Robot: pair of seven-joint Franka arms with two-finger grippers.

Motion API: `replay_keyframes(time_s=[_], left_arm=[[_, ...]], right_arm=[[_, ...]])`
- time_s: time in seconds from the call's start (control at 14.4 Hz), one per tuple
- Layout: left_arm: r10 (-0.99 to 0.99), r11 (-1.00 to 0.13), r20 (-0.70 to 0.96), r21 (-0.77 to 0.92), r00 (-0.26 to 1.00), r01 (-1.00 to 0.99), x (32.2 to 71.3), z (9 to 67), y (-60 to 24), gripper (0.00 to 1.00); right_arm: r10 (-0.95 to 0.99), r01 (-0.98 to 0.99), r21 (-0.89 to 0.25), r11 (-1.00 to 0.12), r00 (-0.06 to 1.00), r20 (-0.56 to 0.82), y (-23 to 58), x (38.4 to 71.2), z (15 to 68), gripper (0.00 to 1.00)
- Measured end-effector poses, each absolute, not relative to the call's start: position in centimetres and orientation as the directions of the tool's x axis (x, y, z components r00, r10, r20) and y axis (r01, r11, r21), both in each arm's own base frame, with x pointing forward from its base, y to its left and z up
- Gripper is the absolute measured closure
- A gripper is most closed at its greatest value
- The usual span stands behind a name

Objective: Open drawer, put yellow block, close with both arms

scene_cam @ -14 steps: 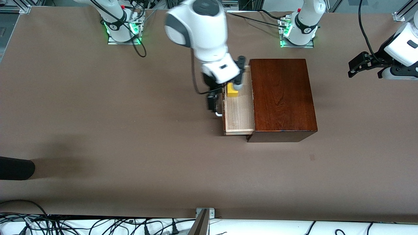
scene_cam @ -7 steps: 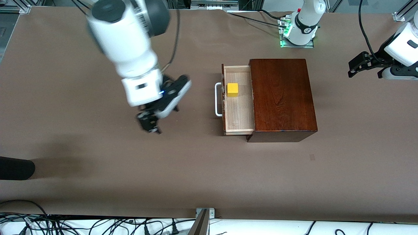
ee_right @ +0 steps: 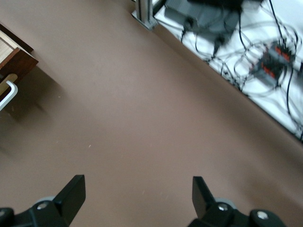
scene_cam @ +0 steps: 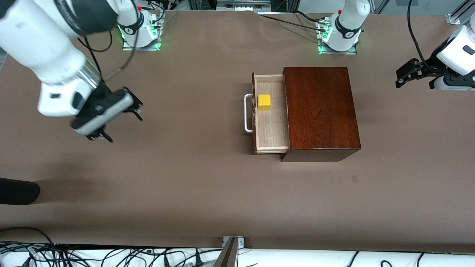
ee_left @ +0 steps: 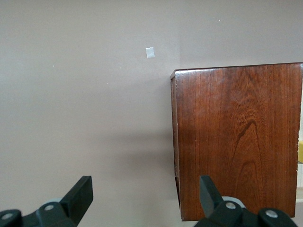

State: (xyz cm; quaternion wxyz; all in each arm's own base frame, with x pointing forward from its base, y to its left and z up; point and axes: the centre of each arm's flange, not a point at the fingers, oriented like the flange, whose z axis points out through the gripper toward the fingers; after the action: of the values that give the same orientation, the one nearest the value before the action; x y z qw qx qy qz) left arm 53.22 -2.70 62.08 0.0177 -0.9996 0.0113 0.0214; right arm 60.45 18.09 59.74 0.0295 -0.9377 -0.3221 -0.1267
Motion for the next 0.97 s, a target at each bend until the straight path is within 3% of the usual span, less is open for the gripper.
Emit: replay_keyframes(time_s=[0.35,0.97], left_arm=[[-0.022,-0.999,-0.043,-0.035,0.999,-0.024,53.2,62.1,-2.7,0.00],[-0.035,-0.999,-0.032,-0.035,0.999,-0.036,53.2,62.6,-3.4,0.00]], right_arm=[[0.351,0.360,-0.067,-0.931,0.929,0.115,11.6,55.6,58.8,0.00],[0.243,0.245,-0.051,-0.968,0.968,0.056,6.0,56.3,57.1,0.00]])
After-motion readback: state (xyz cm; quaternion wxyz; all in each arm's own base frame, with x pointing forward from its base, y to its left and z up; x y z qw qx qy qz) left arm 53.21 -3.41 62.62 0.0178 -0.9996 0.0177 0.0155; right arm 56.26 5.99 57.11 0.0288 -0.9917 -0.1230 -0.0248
